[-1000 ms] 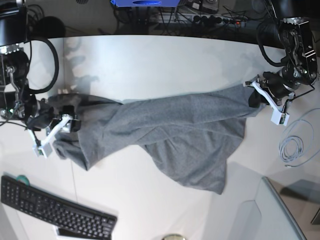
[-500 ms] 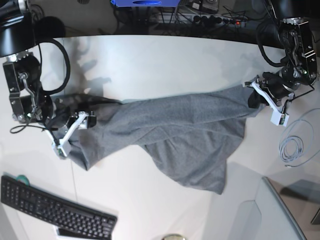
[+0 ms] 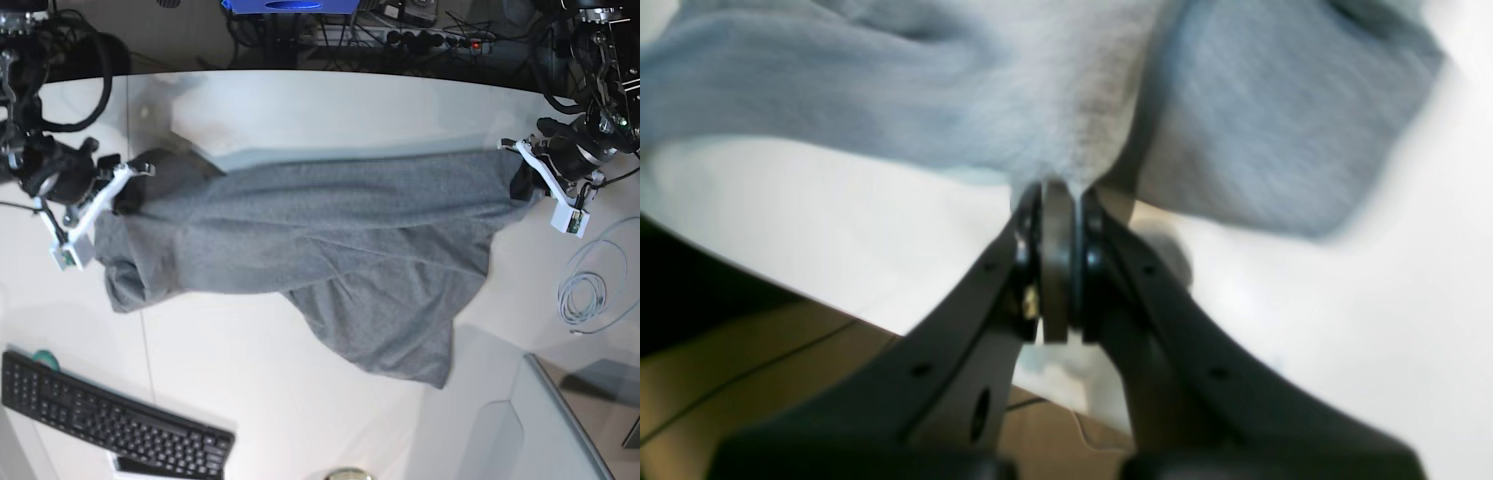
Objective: Layout the t-shirt on the table in an organized manner, then fold the t-shirt properly
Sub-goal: 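Lift the stretched shirt with both grippers and swing it over the table, then lay the shirt flat on the table with both grippers holding its shoulders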
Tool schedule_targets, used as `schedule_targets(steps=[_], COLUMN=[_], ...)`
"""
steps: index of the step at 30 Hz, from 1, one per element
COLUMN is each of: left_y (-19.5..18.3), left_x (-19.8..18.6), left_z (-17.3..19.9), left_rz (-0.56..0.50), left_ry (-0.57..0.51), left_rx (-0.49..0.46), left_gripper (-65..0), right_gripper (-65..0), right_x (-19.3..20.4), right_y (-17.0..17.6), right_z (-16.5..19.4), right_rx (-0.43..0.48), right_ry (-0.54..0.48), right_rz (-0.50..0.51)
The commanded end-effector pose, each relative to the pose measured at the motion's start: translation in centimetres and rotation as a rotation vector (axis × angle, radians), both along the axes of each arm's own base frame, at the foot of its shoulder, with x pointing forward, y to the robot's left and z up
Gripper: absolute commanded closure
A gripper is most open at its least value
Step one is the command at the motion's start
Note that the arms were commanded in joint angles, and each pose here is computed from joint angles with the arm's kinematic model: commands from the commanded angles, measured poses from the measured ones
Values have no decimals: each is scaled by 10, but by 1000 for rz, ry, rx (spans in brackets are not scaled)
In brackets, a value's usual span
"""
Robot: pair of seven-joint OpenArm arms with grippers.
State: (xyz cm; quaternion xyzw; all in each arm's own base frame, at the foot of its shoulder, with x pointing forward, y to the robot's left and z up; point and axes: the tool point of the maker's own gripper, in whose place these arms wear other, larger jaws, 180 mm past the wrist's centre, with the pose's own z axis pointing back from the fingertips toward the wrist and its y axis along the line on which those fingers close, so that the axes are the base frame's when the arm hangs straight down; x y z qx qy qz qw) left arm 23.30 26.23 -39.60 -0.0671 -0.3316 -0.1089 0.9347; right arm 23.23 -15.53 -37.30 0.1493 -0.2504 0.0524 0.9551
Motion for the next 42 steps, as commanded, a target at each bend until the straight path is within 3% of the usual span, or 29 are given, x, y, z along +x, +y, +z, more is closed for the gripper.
schedule_targets(steps=[1, 4, 9, 12, 16, 19, 23, 26, 30, 33, 37, 39, 42], left_y=[4, 5, -20, -43, -74, -97, -127, -147, -129, -102, -85, -77, -65], left_x=[9, 22, 82, 119, 173, 222, 291, 325, 327, 299, 249, 223, 185], left_z=[12, 18, 28, 20, 20, 46, 131, 231, 360, 404, 369, 323, 223], left_rz=[-24, -37, -150, -211, -257, -274, -278, -284, -182, -96, -49, -53, -89], left_ry=[-37, -56, -103, -90, -89, -131, -284, -475, -696, -775, -738, -660, -441], left_rx=[18, 28, 81, 121, 156, 179, 173, 165, 165, 217, 333, 387, 419], left_gripper=[0, 0, 0, 0, 0, 0, 0, 0, 0, 0, 0, 0, 0], right_gripper=[-6, -6, -6, -6, -6, -6, -6, -6, -6, -6, -6, -6, -6], right_x=[1, 3, 71, 125, 194, 238, 288, 305, 284, 243, 196, 182, 160], right_y=[4, -1, -27, -43, -72, -86, -98, -113, -129, -143, -151, -154, -154], right_z=[10, 4, 7, 10, 28, 61, 147, 239, 373, 422, 398, 348, 240], right_rx=[23, 25, 19, 5, -80, -181, -297, -405, -527, -643, -734, -739, -648], right_ry=[-32, -17, -49, -62, -141, -235, -439, -630, -929, -1004, -977, -886, -661], right_rz=[2, -17, -81, -49, -40, 2, 42, 57, 24, -34, -56, -34, -12])
